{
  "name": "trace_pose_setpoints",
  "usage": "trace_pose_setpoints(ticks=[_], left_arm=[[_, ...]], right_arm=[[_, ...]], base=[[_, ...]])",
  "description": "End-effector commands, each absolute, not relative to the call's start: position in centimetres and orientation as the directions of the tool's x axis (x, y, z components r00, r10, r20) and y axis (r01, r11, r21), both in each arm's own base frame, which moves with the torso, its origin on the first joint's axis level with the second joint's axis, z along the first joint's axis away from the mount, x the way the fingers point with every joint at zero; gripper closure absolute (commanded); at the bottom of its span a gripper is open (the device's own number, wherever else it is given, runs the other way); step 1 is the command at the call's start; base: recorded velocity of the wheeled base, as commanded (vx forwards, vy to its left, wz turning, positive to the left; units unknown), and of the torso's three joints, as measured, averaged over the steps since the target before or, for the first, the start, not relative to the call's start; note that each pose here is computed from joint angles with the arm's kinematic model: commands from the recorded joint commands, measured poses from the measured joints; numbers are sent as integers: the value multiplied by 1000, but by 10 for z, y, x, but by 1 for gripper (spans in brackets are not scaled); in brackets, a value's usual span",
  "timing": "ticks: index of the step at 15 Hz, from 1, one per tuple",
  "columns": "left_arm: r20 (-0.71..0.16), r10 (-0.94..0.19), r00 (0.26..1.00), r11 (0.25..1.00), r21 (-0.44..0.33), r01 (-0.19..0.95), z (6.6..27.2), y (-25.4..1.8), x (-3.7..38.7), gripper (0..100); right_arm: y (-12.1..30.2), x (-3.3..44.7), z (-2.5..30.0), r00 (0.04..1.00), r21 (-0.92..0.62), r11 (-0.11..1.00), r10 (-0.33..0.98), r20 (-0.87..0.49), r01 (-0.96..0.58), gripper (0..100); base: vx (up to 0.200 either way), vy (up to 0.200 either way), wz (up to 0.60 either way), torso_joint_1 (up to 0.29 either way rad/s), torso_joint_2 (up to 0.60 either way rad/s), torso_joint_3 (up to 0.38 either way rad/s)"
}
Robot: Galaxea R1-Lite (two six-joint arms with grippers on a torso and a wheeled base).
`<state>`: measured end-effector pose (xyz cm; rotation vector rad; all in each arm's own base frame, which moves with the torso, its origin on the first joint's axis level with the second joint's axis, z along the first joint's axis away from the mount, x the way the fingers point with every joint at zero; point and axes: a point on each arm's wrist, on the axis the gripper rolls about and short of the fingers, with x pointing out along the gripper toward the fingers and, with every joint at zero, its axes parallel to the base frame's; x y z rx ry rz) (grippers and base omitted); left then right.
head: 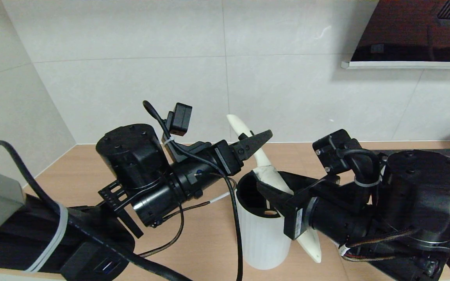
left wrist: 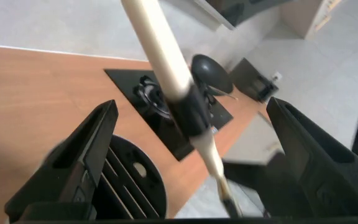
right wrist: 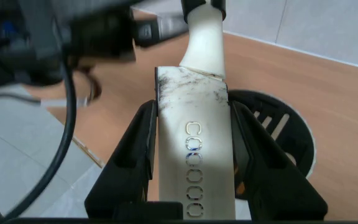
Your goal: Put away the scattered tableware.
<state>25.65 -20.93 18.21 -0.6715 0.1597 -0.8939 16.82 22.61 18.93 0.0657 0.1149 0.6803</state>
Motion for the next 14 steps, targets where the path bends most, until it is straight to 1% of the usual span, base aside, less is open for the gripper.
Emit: trace_pose_setpoints(ticks=[1, 2, 3, 4, 9, 14], left_arm=[[142, -764, 630, 438, -602, 667, 182, -210, 257, 0], [138, -763, 632, 441, -603, 664, 181, -210, 258, 0], [136, -763, 632, 442, -604, 664, 180, -210, 258, 100], [127, -763, 634, 446, -606, 659, 177, -212, 259, 100], [121, -765, 632, 446, -608, 657, 175, -212, 259, 100], [135, -763, 632, 442, -604, 663, 180, -211, 257, 100]], right_arm=[[227, 168, 187, 770, 95, 776, 631, -93, -624, 100], [227, 168, 187, 770, 95, 776, 631, -93, -624, 100], [226, 168, 187, 770, 96, 776, 631, -92, -624, 100], [226, 168, 188, 771, 97, 775, 631, -87, -624, 100], [226, 168, 188, 771, 97, 775, 631, -87, -624, 100], [226, 168, 188, 775, 97, 779, 627, -86, -619, 100]], base=[[0, 0, 0, 0, 0, 0], [0, 0, 0, 0, 0, 0], [0, 0, 0, 0, 0, 0], [0, 0, 0, 0, 0, 0], [0, 0, 0, 0, 0, 0], [0, 0, 0, 0, 0, 0]])
